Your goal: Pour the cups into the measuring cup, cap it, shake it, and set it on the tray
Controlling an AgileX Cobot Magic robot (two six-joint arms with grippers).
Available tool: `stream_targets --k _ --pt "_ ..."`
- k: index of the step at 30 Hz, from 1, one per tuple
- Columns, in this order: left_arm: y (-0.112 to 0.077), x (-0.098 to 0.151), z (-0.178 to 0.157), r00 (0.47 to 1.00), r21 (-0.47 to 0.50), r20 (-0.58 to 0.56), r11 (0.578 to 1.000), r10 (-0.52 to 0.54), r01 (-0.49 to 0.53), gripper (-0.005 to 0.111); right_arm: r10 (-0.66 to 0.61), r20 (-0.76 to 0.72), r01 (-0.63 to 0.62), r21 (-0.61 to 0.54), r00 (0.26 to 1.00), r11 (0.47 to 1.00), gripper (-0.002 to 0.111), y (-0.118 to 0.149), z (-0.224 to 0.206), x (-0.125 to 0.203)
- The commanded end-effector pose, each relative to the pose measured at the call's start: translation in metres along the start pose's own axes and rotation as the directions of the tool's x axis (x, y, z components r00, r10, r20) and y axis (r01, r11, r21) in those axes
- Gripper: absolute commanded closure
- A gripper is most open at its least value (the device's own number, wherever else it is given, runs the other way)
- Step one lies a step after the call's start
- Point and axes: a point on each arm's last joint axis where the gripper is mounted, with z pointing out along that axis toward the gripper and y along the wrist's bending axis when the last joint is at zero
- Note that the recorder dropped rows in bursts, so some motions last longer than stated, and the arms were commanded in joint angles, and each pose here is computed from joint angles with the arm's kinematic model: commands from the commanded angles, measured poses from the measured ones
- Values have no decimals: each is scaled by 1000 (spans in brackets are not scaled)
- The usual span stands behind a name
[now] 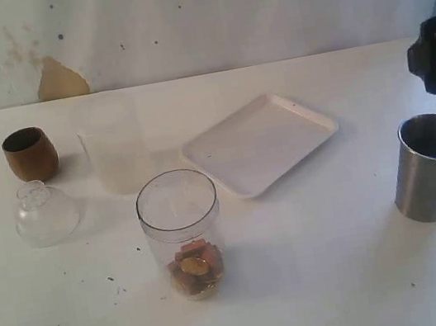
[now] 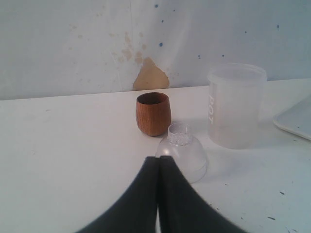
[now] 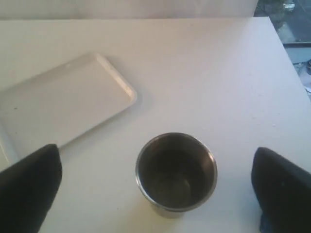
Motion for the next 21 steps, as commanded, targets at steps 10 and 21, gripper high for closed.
stream_targets --k 10,21 --pt "-1 1 0 1000 7 7 1000 -10 10 107 -78 8 78 -261 997 962 3 16 37 88" --pt "-1 1 0 1000 7 7 1000 -10 10 107 -43 -70 30 -177 997 984 3 -9 57 118"
